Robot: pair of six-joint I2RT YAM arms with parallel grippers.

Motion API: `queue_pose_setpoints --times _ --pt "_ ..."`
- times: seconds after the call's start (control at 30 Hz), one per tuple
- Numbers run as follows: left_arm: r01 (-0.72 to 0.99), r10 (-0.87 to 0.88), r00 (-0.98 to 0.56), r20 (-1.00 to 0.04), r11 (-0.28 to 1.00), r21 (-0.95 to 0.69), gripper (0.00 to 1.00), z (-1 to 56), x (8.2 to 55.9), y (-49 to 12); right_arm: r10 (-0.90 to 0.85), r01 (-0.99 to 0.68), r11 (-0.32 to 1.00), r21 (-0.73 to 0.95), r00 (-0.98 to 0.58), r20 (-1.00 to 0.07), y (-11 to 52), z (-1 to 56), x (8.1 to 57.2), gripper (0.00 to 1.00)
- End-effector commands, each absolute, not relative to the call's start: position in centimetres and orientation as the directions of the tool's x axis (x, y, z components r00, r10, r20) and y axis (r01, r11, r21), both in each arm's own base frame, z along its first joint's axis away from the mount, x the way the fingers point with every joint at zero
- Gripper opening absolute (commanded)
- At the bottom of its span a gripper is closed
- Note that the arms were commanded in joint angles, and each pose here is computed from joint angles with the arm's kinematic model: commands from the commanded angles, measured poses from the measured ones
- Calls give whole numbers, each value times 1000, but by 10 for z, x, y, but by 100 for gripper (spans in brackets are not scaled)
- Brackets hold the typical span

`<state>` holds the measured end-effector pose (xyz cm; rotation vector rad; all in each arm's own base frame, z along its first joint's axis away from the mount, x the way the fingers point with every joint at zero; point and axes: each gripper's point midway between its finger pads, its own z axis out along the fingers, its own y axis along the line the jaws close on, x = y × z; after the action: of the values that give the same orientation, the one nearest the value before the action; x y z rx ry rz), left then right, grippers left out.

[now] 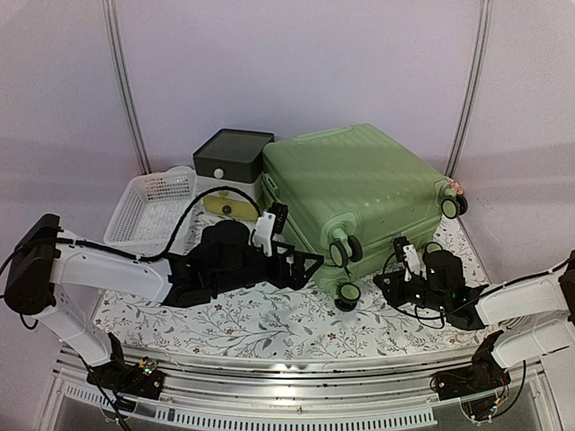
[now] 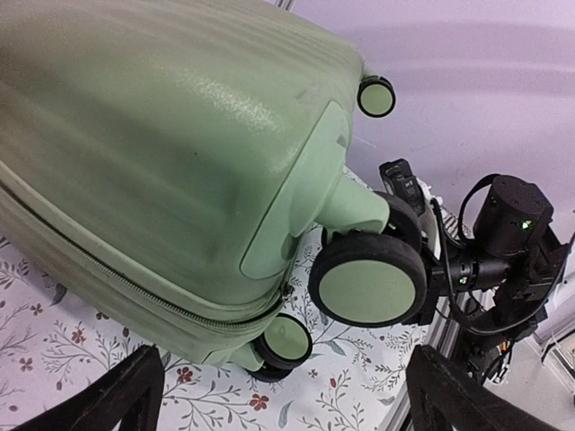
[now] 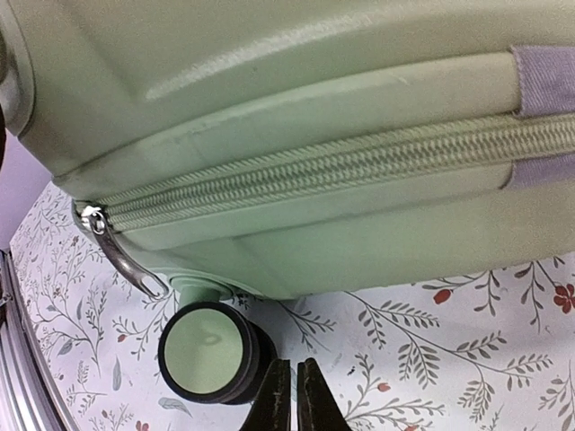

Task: Open, take out, and arrange the luggage
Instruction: Pick up the zipper from the luggage.

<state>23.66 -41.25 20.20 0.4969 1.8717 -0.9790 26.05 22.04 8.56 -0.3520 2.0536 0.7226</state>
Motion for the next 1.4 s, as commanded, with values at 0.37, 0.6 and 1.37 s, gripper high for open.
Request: queue_pose_setpoints --times 0.37,0.6,1.37 --pt "652 -63 -446 -893 660 -373 98 208 241 -396 9 -626 635 453 -580 -814 232 107 242 50" --pt "601 -162 -461 -872 666 -442 98 210 245 -363 39 -635 587 501 -596 -802 226 116 246 75" --pt "493 -180 -567 -804 708 -507 98 190 272 -346 -25 -681 492 543 -635 -772 240 96 253 72"
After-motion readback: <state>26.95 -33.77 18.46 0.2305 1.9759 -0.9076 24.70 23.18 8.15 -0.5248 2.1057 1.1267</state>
